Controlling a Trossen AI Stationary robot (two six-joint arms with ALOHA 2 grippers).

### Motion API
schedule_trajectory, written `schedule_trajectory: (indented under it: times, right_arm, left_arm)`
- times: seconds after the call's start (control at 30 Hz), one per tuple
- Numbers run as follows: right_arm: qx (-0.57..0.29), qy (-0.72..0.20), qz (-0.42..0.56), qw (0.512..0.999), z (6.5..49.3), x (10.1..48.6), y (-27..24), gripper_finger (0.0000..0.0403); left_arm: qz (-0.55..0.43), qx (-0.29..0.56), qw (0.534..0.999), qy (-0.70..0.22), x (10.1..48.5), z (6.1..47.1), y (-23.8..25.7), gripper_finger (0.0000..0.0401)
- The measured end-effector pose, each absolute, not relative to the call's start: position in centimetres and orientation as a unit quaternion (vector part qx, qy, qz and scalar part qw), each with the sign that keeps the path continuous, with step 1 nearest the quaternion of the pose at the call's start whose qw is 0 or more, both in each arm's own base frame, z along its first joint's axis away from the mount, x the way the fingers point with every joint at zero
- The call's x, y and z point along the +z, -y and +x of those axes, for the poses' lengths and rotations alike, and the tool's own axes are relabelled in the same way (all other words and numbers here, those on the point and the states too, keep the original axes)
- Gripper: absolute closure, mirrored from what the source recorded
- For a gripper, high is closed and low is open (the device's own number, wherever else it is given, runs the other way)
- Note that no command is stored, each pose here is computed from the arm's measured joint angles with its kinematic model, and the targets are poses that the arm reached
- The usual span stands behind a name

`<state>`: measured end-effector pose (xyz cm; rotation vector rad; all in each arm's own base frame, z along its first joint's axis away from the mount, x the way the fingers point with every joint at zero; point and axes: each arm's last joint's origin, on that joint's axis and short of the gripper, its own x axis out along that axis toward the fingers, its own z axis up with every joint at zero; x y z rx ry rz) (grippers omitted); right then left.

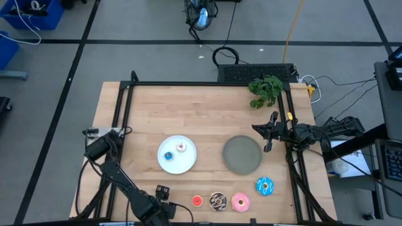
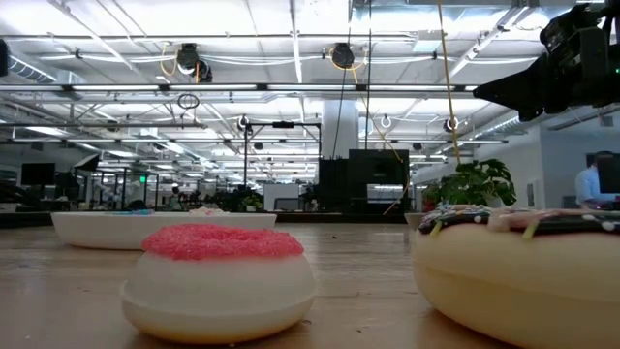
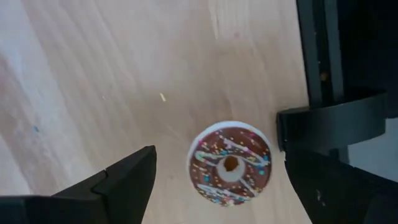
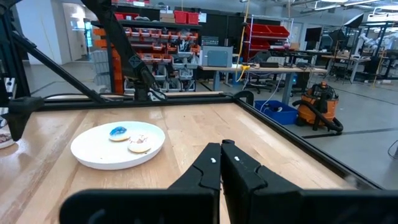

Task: Pick & Place donuts
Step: Put the small brown donut on the white plate

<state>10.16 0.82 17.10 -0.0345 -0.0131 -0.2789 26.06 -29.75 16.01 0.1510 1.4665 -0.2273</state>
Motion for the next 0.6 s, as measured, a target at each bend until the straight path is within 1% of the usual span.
schedule_trajectory:
  times: [0.23,0.6]
  right_arm:
    - [-0.14,0.007,-0.017,0.99,10.16,17.1,-0.82,0.0403]
    - [-0.14,0.007,-0.017,0.99,10.16,17.1,-0.82,0.0403]
  left_arm:
    - [0.065,-0.107,0.727,-0.675,15.99,26.08,29.61,0.005]
    - [0.062,-0.104,0.728,-0.675,15.99,26.35,29.39,0.005]
